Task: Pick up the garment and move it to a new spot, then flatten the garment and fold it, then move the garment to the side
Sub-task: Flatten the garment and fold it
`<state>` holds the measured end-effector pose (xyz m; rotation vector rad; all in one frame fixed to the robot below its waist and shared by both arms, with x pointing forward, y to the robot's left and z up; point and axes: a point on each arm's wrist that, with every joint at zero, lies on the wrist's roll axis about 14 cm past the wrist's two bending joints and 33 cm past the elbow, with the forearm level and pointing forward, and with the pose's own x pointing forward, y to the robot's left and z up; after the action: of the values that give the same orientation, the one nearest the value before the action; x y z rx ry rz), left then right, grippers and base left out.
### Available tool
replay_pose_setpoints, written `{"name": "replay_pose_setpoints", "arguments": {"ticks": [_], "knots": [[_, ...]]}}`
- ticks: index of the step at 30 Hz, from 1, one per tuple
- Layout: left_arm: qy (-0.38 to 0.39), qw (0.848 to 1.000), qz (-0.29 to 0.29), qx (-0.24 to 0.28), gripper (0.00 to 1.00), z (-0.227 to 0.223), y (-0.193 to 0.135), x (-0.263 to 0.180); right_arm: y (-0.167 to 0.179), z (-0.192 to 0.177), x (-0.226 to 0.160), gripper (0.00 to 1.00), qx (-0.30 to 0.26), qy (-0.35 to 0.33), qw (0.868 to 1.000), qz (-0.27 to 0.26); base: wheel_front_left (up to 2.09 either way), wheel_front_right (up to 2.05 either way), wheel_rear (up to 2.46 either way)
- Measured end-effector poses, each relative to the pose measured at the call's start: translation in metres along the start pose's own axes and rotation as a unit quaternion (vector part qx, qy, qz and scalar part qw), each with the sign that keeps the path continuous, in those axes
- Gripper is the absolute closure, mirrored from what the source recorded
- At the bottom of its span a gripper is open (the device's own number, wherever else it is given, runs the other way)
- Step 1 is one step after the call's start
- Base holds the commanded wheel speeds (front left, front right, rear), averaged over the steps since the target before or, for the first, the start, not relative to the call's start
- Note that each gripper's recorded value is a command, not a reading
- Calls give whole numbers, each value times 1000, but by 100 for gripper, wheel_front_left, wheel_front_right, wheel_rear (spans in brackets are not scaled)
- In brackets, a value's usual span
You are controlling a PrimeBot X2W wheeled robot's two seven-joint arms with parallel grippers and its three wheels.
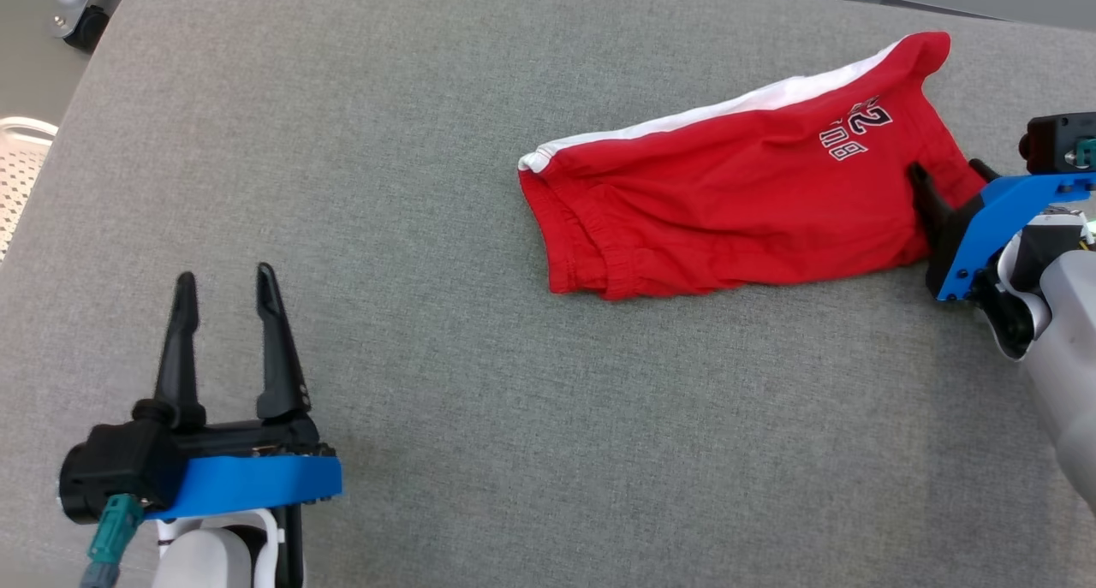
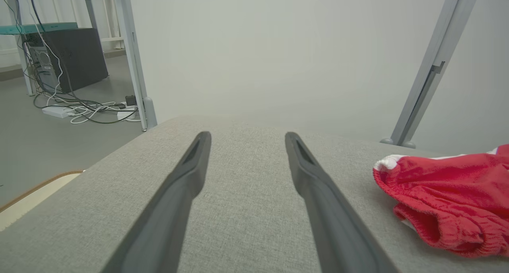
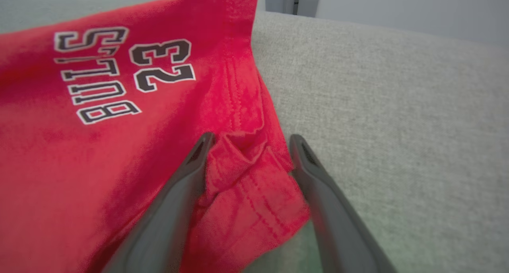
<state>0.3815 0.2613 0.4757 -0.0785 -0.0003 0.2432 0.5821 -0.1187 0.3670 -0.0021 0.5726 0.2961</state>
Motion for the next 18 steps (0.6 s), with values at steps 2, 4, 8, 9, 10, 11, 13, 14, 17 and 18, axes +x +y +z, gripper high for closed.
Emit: {"name": "replay_pose_setpoints", "arguments": {"ticks": [2, 4, 8, 9, 10, 11, 13, 14, 17, 18], "knots": [[7, 1000, -3, -2, 0, -5, -4, -2, 3, -4, 0, 100, 13, 13, 1000, 3, 0, 0, 0], [11, 1000, -5, -1, 0, -7, -5, -3, 7, -5, -1, 100, 26, 21, 999, 7, 0, 0, 0], [9, 1000, -10, -3, 0, -6, -9, 0, 8, -1, -8, 100, 43, 3, 999, 10, 0, 0, 0], [6, 1000, -13, -2, 0, -5, -10, 1, 8, -1, -11, 100, 48, -4, 999, 10, 0, 0, 0], [3, 1000, -16, -2, 0, -3, -12, 1, 7, 0, -15, 100, 54, -14, 998, 10, 0, 0, 0], [1, 1000, -19, -1, 0, -2, -13, 1, 6, 0, -19, 100, 57, -22, 998, 10, 0, 0, 0], [-2, 1000, -24, 0, 0, 0, -16, 1, 4, -1, -29, 100, 67, -36, 997, 9, 0, 0, 0], [-2, 1000, -27, 0, 0, 0, -16, 1, 3, -3, -35, 100, 72, -42, 996, 8, 0, 0, 0], [-4, 999, -38, 1, 0, 1, -22, 0, -1, -10, -54, 100, 93, -60, 994, 5, 0, 0, 0], [-5, 999, -41, 1, 0, 2, -24, -1, -3, -12, -61, 100, 98, -66, 993, 4, 0, 0, 0]]}}
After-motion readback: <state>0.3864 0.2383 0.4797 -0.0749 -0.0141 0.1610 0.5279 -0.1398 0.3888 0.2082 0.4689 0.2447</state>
